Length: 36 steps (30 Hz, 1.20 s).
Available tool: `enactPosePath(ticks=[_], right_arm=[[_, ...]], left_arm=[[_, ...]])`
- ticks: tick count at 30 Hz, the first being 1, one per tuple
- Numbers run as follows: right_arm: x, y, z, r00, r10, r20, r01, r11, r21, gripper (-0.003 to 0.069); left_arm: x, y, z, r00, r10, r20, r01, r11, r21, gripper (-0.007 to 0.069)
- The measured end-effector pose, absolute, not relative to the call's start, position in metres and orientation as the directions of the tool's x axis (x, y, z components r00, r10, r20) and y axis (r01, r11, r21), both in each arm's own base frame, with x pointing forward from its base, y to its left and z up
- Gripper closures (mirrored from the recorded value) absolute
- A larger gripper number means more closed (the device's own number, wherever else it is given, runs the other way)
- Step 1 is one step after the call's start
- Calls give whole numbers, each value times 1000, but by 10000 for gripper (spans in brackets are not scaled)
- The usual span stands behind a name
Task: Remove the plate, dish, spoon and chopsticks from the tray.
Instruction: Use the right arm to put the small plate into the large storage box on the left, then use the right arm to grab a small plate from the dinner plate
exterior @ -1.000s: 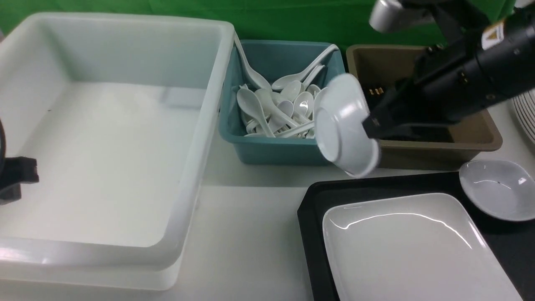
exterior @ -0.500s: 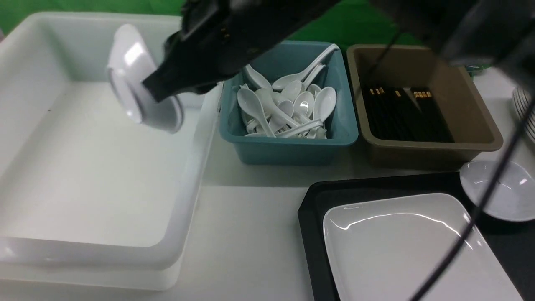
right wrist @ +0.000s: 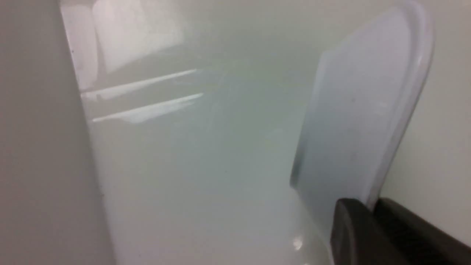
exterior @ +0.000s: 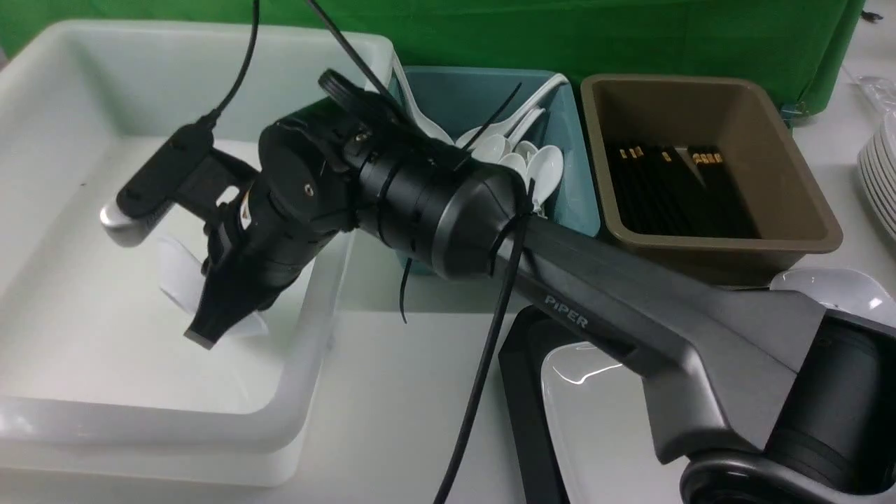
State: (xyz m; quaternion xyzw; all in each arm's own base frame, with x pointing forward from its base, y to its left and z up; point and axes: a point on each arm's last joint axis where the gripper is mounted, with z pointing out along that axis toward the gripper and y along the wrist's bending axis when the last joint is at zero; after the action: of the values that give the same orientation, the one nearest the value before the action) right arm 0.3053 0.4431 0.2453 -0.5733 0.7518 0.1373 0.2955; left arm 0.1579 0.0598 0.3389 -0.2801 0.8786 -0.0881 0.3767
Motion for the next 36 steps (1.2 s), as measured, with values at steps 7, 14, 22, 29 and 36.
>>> enactPosePath(ticks=[7,14,22,29,36], right_arm=[[299,446,244,-168,-791,-589,-947,296,-128,405],[287,445,252,-228,-803,-551,-943,323,-79,188],[306,375,338,-316,-831,-458,-812,486,-323,530],[343,232,417,-527,-637,-562,-598,748,-288,642],[328,69,373,-856,-365,-367,-304,928,-216,632]], left_arm=[[159,58,339,-557,-561,-612,-415,827,-380,615],[159,57,340,-564,-545,-621,-393,838,-379,615],[165,39,341,-633,-432,-642,-255,900,-355,615],[169,-3,339,-730,-198,-654,0,957,-290,615],[167,-29,339,-748,-54,-661,161,952,-260,615]])
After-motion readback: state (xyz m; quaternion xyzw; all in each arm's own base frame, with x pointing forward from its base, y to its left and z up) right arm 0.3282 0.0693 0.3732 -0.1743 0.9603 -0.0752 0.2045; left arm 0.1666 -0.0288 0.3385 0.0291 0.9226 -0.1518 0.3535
